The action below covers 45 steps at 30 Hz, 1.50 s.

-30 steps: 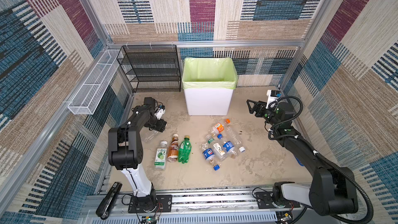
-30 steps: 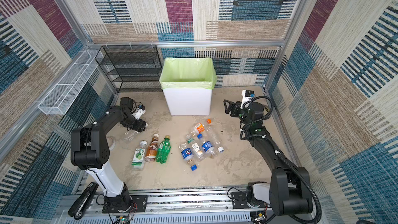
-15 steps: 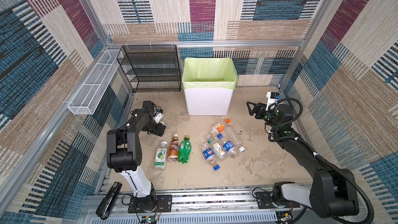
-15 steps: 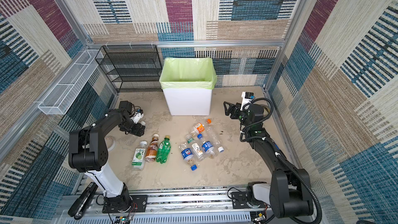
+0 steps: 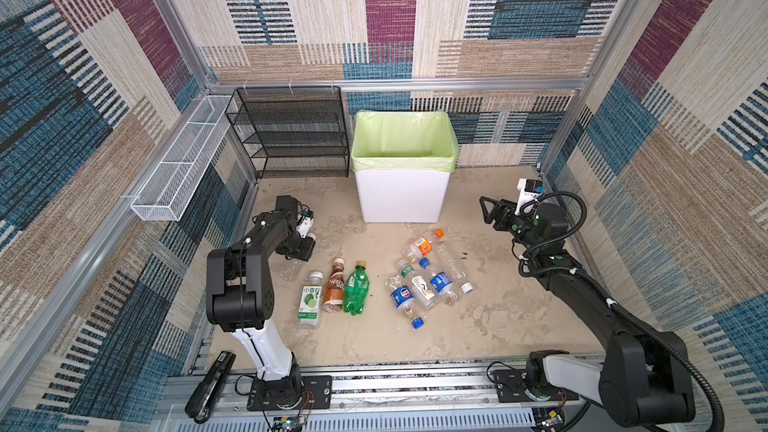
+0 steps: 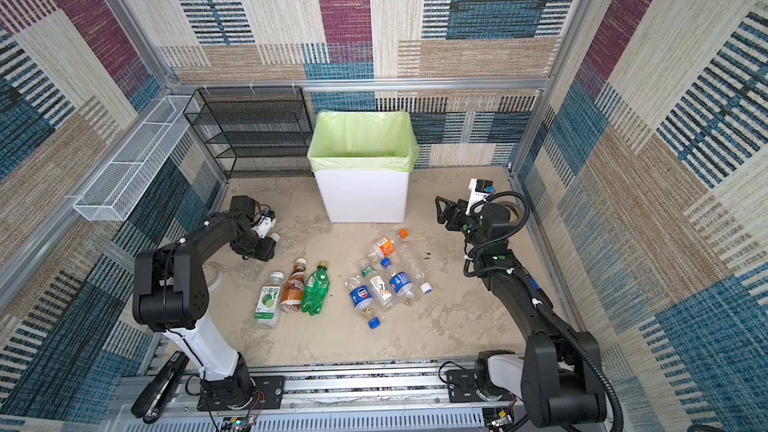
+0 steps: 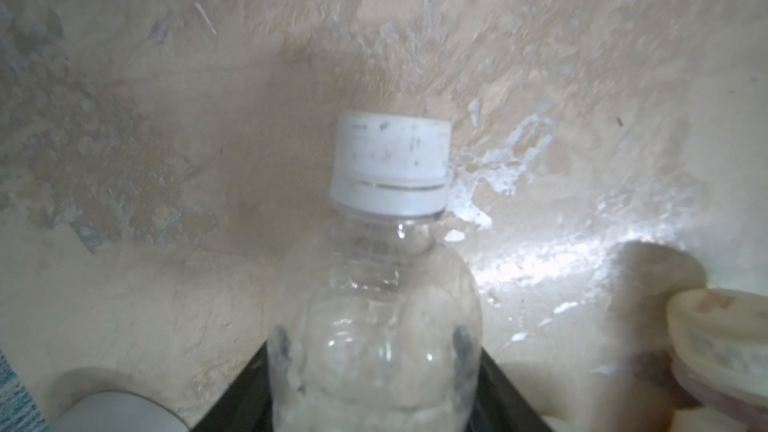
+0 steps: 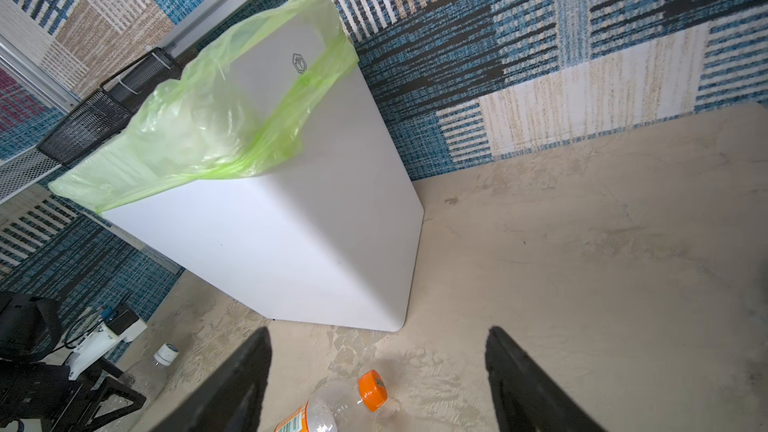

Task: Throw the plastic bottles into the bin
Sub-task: 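Lift the held bottle with the left gripper over the bin and release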

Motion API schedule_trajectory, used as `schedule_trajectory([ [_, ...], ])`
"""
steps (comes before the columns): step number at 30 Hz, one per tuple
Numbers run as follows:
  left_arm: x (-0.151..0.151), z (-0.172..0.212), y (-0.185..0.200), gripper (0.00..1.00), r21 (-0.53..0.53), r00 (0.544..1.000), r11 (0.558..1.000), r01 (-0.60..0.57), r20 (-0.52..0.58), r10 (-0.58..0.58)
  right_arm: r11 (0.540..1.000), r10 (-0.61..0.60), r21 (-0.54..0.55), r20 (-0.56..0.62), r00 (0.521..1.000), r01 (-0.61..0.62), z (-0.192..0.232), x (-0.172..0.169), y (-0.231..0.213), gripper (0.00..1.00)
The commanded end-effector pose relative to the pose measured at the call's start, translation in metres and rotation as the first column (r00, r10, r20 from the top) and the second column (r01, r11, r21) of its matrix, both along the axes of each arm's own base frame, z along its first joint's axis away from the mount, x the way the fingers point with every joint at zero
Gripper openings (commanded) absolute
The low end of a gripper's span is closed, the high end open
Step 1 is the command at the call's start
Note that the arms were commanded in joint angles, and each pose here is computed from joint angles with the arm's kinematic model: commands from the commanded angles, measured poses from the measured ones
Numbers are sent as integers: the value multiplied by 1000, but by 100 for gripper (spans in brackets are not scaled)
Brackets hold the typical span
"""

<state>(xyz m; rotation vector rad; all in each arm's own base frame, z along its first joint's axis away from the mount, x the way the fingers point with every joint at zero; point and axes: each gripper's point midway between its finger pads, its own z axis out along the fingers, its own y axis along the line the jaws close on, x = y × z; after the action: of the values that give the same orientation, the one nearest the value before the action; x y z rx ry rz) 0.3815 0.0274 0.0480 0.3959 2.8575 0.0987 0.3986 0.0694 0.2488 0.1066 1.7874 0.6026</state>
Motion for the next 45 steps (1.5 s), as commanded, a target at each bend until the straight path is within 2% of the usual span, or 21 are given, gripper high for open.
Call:
schedule_trajectory([
  [1,8,11,-5,56,-41,999,999,-22,49,24,1000,-26,4,-10,1000,26,-4,-2,-4,81],
  [8,16,79,-21,55,-114,962,994,1,270,30,998,-41,-43,-94,995,37,-35,-4,-8,80],
  [10,19,113,-36,54,-162,921,986,37,389,29,998,-44,-51,-109,993,39,-40,-5,-9,80],
  [12,18,148,-61,54,-217,855,969,119,519,11,998,-44,-54,-126,991,38,-46,-5,-9,79],
  [14,14,184,-81,54,-226,762,955,194,648,-1,998,-39,-47,-137,990,33,-50,-6,-8,79],
  [17,-2,244,-98,54,-264,582,922,285,811,52,999,-38,-29,-145,989,34,-54,-8,-7,78],
  [21,-48,321,-103,56,-262,273,875,408,949,157,999,-36,-31,-166,985,31,-63,-11,-7,76],
  [24,-89,365,-104,57,-205,61,848,490,978,201,999,-45,-32,-172,984,40,-67,-15,-8,76],
  [26,-112,387,-106,57,-162,-42,832,530,975,216,999,-46,-24,-172,984,43,-68,-17,-8,76],
  [28,-133,408,-108,57,-119,-123,817,565,966,226,999,-46,-15,-164,985,45,-66,-19,-8,76],
  [31,-157,439,-110,57,-68,-225,795,603,941,251,999,-46,-13,-150,988,44,-62,-21,-7,75],
  [32,-160,449,-110,57,-65,-245,788,613,932,267,999,-47,-13,-142,989,46,-59,-21,-7,75],
  [34,-156,472,-114,57,-69,-250,757,650,921,299,999,-45,-8,-127,991,45,-55,-21,-5,76],
  [36,-134,495,-120,56,-119,-197,696,708,913,357,999,-36,5,-116,993,37,-51,-22,-1,76],
  [38,-92,517,-130,56,-225,-76,619,753,904,421,1000,-12,16,-118,993,15,-52,-22,8,76],
  [39,-62,521,-134,56,-308,22,597,740,899,437,1000,0,18,-118,993,2,-53,-22,14,76],
  [40,-22,510,-145,58,-403,155,602,689,894,420,1000,16,19,-122,992,-14,-54,-22,21,76],
  [41,5,503,-158,61,-439,236,626,644,893,383,1000,28,15,-127,991,-26,-56,-22,27,76],
  [43,39,491,-196,71,-424,332,655,626,904,268,999,53,6,-133,990,-53,-57,-23,41,76],
  [44,51,484,-209,80,-420,367,665,618,902,229,998,65,7,-133,989,-65,-56,-23,46,77],
  [45,62,478,-218,94,-423,397,679,600,894,206,997,76,6,-139,987,-76,-58,-24,50,78],
])
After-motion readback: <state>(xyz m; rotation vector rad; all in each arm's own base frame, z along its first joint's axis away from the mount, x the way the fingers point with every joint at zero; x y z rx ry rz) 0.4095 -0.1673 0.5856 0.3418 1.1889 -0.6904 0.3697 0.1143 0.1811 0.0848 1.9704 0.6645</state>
